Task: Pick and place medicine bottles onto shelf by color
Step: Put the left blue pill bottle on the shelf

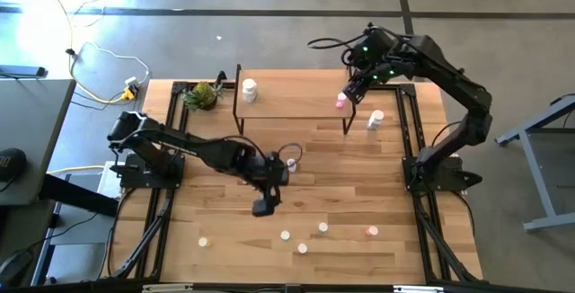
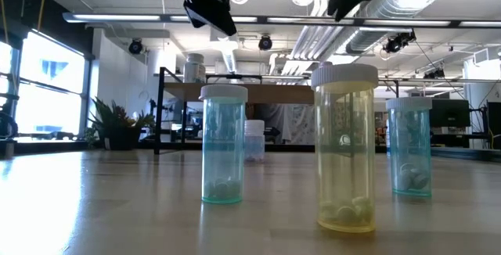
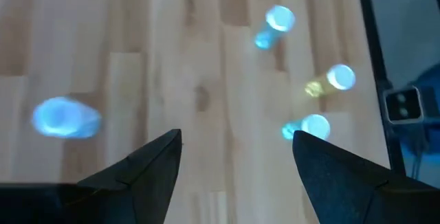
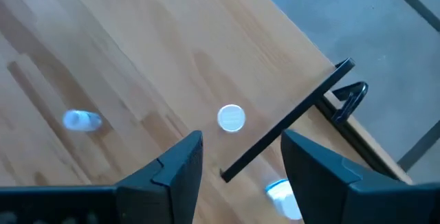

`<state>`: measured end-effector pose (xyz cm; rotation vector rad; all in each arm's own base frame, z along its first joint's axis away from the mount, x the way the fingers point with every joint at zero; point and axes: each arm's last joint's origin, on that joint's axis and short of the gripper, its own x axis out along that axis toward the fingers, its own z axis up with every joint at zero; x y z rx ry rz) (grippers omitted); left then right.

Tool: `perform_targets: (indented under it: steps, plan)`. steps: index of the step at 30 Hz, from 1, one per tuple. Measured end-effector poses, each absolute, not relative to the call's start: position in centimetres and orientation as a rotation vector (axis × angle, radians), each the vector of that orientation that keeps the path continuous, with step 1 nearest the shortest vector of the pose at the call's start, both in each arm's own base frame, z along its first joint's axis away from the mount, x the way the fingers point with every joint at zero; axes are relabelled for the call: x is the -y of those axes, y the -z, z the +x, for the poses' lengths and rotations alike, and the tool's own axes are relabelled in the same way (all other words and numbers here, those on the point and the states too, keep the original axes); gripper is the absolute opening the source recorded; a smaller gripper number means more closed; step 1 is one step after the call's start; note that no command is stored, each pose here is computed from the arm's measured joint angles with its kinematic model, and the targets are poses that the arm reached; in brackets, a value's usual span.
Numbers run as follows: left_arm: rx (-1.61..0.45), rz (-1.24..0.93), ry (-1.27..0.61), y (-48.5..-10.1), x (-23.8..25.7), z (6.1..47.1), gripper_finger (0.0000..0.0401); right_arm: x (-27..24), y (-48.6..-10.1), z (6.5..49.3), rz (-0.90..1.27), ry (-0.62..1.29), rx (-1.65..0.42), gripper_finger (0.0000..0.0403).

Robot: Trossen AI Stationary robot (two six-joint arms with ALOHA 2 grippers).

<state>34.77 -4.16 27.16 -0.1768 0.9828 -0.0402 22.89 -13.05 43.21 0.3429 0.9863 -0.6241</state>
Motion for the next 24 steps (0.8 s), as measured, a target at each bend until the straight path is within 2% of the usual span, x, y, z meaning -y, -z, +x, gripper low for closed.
perform_targets:
  steps: [5,13,24]
  plan:
    - [-0.970,-0.104,0.136,-26.0,6.7,35.6,0.0266,12.1,-43.6,22.8,0.397,0.638,-0.952,0.0188]
    - [-0.969,-0.005,0.162,-23.3,10.1,36.8,0.0266,11.0,-43.6,23.4,0.439,0.630,-0.938,0.0188]
    - [-0.983,0.025,0.199,-21.2,11.7,37.5,0.0266,10.4,-43.6,23.7,0.461,0.626,-0.931,0.0188]
